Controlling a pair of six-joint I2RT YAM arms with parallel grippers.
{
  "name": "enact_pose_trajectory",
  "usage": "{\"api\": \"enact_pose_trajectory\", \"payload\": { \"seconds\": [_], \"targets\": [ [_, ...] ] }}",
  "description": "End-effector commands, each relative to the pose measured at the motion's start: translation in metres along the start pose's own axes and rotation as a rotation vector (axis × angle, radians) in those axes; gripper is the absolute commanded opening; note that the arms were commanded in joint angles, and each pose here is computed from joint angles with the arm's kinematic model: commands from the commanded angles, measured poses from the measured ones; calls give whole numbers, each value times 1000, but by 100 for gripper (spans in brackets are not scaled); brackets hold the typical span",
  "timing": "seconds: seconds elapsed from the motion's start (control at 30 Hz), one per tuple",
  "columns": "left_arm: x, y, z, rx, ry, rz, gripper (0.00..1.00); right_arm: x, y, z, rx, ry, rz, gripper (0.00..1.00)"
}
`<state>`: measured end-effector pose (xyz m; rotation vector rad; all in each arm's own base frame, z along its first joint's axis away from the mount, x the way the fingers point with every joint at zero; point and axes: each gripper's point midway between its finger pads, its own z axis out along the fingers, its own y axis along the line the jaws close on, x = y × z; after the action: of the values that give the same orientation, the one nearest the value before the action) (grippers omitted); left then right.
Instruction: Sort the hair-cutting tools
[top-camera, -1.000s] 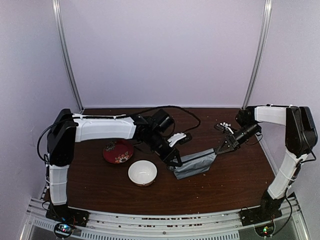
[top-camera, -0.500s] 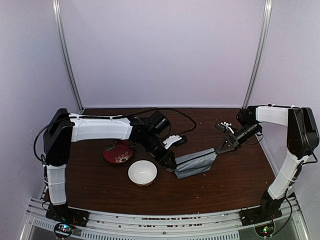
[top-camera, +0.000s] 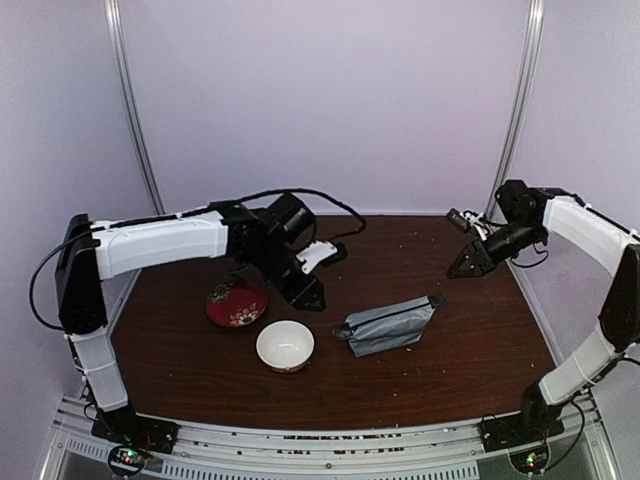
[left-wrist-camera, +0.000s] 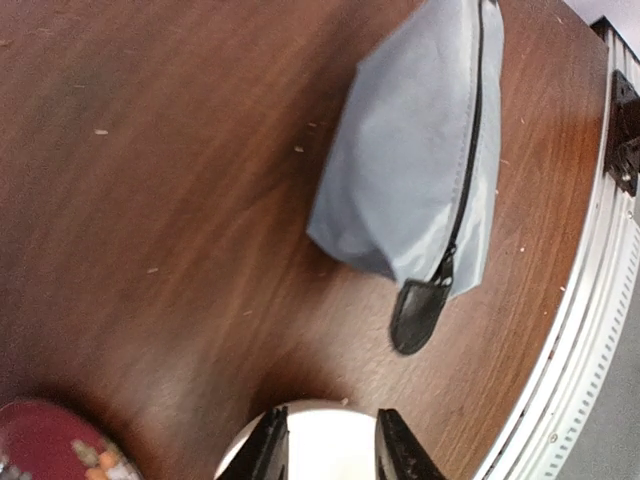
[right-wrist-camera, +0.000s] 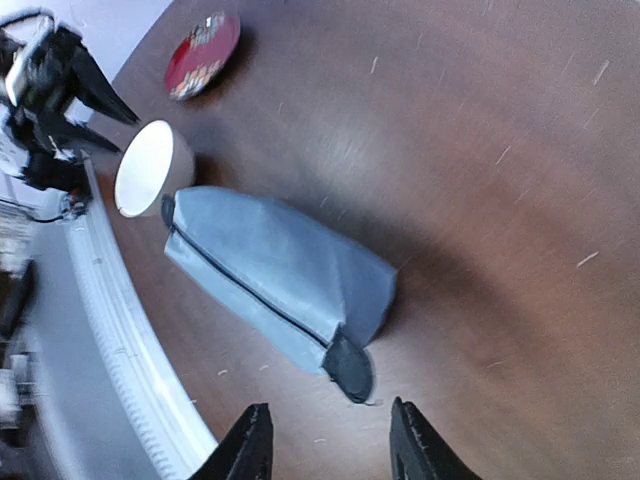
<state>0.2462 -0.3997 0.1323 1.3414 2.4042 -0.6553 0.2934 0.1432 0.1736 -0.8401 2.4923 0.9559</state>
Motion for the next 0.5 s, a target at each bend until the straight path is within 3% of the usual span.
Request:
{"api": "enact_pose_trajectory", "payload": {
  "seconds": [0.0, 0.07, 0.1, 0.13, 0.17, 0.23, 0.3, 0.4, 0.43, 0.47],
  "targets": [
    [-12, 59, -99, -312, -110, 28, 30, -47, 0, -68, 312, -163, -181, 45],
    [-13, 79, -141, -427, -175, 15, 31, -64, -3, -93, 434, -251, -178, 57],
    [-12, 89, -160, -490, -198, 7, 32, -72, -6, -105, 496, -306, -165, 72],
    [-10, 98, -177, -556, -219, 3, 32, -81, -12, -117, 564, -371, -140, 95],
    [-8, 107, -196, -625, -246, -4, 32, -84, -19, -126, 621, -421, -112, 99],
    [0, 123, -227, -754, -310, -26, 35, -90, -29, -136, 694, -522, -65, 100],
    [12, 137, -251, -868, -394, -70, 46, -94, -33, -131, 669, -606, -19, 100],
    [41, 161, -277, -1020, -572, -199, 78, -91, -58, -116, 660, -691, 117, 100],
    [53, 168, -282, -1072, -626, -228, 94, -86, -68, -112, 683, -685, 164, 100],
    [64, 174, -285, -1115, -673, -242, 97, -81, -74, -105, 689, -665, 162, 100]
  ]
}}
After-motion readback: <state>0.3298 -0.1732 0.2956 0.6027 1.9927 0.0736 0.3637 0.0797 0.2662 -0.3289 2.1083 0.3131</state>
